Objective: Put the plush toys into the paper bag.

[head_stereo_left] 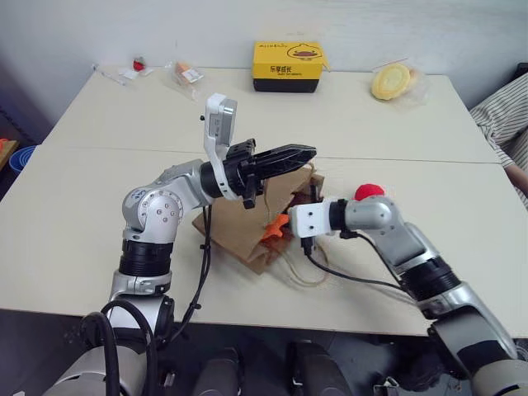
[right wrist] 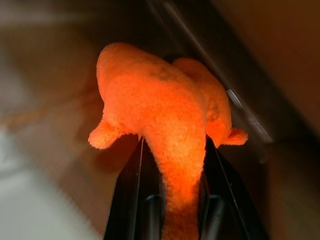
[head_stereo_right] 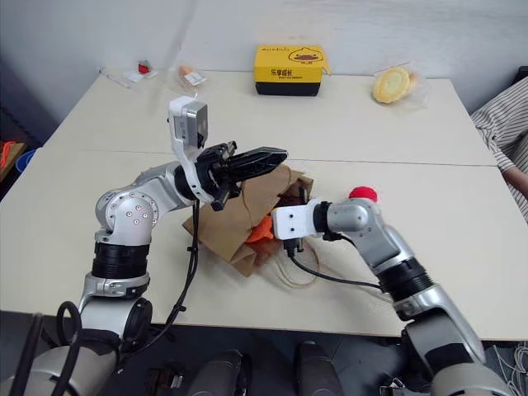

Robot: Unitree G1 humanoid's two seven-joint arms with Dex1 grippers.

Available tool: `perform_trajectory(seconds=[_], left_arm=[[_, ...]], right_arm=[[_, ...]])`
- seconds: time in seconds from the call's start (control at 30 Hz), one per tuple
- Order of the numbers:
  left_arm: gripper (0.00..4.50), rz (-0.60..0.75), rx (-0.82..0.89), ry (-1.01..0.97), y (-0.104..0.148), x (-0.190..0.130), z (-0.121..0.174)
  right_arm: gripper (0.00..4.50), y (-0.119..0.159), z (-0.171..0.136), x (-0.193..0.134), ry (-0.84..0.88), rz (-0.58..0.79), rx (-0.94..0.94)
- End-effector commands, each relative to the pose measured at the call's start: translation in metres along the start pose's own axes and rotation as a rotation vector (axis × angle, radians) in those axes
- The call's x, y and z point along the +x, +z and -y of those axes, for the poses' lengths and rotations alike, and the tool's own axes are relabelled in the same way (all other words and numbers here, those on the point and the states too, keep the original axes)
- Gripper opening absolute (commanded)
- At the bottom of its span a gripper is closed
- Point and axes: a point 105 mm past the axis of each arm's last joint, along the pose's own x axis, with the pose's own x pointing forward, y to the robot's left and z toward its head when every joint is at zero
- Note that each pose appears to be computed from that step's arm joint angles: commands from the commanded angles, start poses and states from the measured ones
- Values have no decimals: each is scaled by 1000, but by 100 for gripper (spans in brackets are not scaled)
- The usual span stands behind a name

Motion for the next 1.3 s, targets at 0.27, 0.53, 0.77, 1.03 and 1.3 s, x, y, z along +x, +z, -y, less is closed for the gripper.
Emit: perform_trajectory(seconds=[0.27, 0.53, 0.77, 1.03, 1.3], left_arm=[[0, 44, 38, -35, 14, 1, 5], [0, 48, 56, 16, 12, -3, -2], [0, 44, 52, 27, 7, -5, -2], [0, 47, 76, 51, 10, -11, -2], [0, 54, 95, 79, 12, -12, -9]], right_arm=[[233, 13, 7, -8, -70, 95, 132], [449, 31, -6, -56, -16, 256, 180], [449, 29, -15, -114, -135, 321, 444], [449, -10, -64, -218, -563, 71, 701], [449, -49, -119, -260, -771, -143, 801]])
